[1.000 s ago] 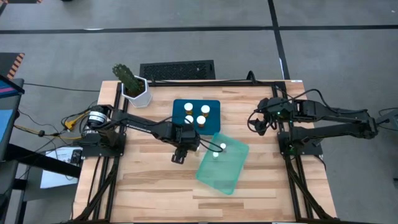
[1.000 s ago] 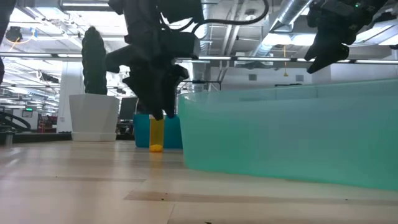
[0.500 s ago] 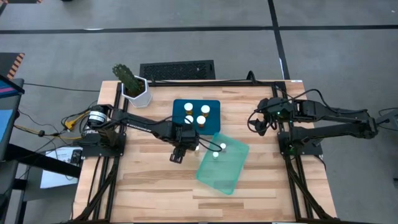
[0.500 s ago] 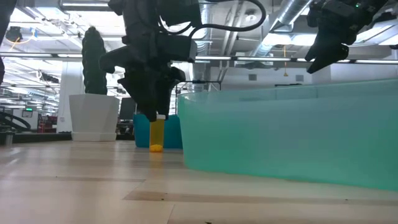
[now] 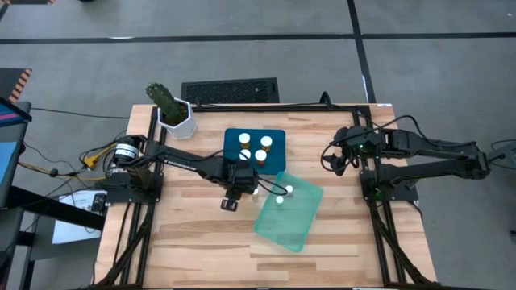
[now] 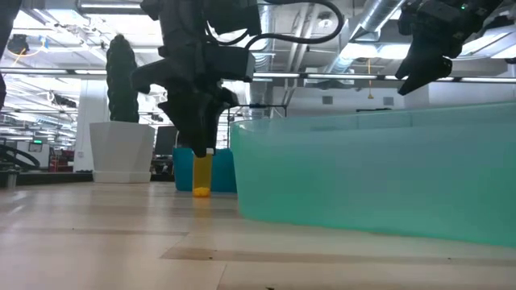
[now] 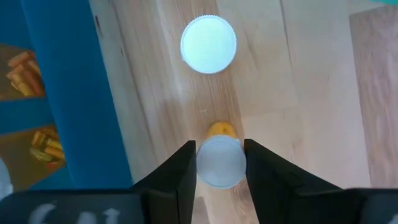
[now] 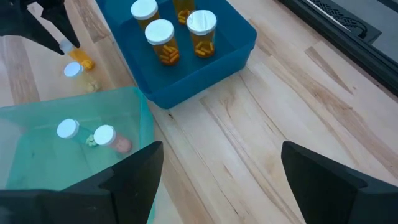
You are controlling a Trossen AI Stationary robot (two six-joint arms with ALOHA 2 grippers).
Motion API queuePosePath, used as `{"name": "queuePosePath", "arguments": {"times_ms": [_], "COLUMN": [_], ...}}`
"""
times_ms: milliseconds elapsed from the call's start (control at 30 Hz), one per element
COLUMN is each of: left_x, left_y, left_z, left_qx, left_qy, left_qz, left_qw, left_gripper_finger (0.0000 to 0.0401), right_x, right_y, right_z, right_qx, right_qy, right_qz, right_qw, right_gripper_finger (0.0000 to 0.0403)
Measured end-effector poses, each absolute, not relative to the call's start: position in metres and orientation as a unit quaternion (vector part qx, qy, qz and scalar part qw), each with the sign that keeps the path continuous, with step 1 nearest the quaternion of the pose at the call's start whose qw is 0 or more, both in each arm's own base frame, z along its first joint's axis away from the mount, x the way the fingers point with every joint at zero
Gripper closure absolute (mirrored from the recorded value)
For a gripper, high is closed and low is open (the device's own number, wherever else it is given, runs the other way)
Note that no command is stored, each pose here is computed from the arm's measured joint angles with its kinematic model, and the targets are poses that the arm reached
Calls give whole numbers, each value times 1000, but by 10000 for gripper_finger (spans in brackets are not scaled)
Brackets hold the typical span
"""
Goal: Pick and place medicine bottles into bin by pill shape (circle, oval)
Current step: Put the small orange pill bottle into the green bin
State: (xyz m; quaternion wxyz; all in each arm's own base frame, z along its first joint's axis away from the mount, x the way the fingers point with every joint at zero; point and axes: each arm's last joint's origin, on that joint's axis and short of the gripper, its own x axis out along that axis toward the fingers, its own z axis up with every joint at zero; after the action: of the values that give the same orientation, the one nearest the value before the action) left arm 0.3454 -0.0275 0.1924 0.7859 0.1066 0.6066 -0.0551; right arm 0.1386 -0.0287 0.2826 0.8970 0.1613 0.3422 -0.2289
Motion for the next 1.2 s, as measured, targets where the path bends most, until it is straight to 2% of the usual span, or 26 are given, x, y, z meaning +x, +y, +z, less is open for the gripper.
{"name": "queuePosePath", "arguments": {"times_ms": [300,633,800,1033,1200], "left_x": [352,369,374,382,394], "left_y": [-33,-55,-70,-91,-105], "left_z": [213,296,324,326,300], "left_qx": [63,50,59,74,89], "left_qy": [600,529,478,432,459], "left_qz": [-28,-17,-27,-42,-57], "left_qw": [797,847,876,898,882], "left_gripper_finger": [284,285,284,283,283], "right_x": [139,139,139,139,139], "right_y": [-29,-29,-29,-29,-29], "right_z": [283,283,283,283,283], "right_qx": [161,163,173,175,180], "right_qy": [342,341,339,338,335], "right_qz": [-229,-229,-233,-234,-236], "right_qw": [897,897,895,895,894], "right_gripper_finger": [69,69,69,69,69]}}
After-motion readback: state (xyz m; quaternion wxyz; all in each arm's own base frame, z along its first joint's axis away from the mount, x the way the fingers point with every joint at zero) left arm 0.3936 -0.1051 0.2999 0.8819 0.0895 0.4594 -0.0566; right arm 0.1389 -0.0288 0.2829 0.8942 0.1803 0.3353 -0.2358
